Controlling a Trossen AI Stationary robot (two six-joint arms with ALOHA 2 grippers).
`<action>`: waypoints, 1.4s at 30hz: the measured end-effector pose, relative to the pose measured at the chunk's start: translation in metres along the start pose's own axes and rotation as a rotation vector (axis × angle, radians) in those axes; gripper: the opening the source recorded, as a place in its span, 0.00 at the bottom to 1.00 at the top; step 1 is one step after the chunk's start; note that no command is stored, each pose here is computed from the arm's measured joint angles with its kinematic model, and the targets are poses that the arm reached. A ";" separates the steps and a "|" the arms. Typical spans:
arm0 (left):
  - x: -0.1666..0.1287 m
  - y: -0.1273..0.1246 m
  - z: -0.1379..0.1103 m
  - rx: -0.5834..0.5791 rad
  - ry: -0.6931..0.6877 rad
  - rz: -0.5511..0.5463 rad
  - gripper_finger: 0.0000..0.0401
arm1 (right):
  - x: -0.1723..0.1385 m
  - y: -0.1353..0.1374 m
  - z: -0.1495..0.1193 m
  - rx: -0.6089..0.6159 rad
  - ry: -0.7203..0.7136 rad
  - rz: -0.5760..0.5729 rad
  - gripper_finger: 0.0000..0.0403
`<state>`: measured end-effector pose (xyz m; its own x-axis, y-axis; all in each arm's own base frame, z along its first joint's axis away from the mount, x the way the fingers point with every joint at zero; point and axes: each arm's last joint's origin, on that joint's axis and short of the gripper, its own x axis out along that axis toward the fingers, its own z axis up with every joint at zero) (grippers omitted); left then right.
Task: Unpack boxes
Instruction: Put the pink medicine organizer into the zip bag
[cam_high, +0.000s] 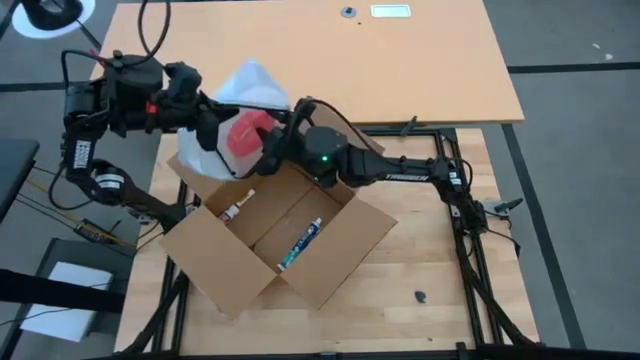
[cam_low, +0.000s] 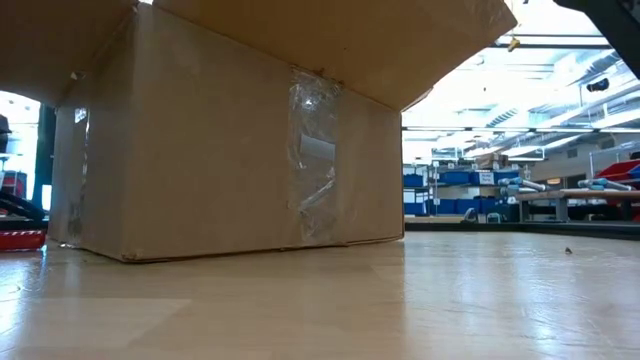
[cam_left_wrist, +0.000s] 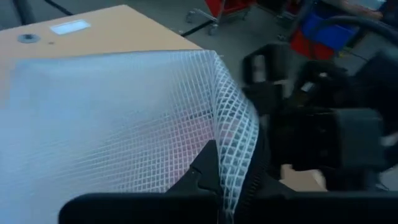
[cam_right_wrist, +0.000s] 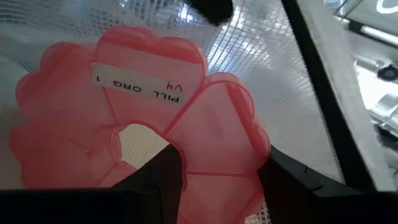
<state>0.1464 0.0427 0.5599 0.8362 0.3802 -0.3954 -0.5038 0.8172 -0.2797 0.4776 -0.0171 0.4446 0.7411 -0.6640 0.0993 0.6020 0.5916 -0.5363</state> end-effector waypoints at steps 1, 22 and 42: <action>0.001 -0.001 0.000 0.000 0.004 -0.018 0.01 | 0.000 0.000 0.000 0.027 -0.009 0.018 0.42; 0.012 0.010 -0.008 0.121 0.095 0.209 0.01 | 0.000 0.002 -0.008 0.402 0.080 0.014 0.74; 0.023 0.024 -0.009 0.111 0.203 0.216 0.01 | -0.020 0.020 -0.030 0.205 0.317 0.333 0.73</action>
<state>0.1515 0.0674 0.5362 0.6464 0.4652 -0.6048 -0.6290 0.7736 -0.0772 0.4658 -0.0057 0.4072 0.7950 -0.5116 -0.3260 0.4181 0.8515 -0.3166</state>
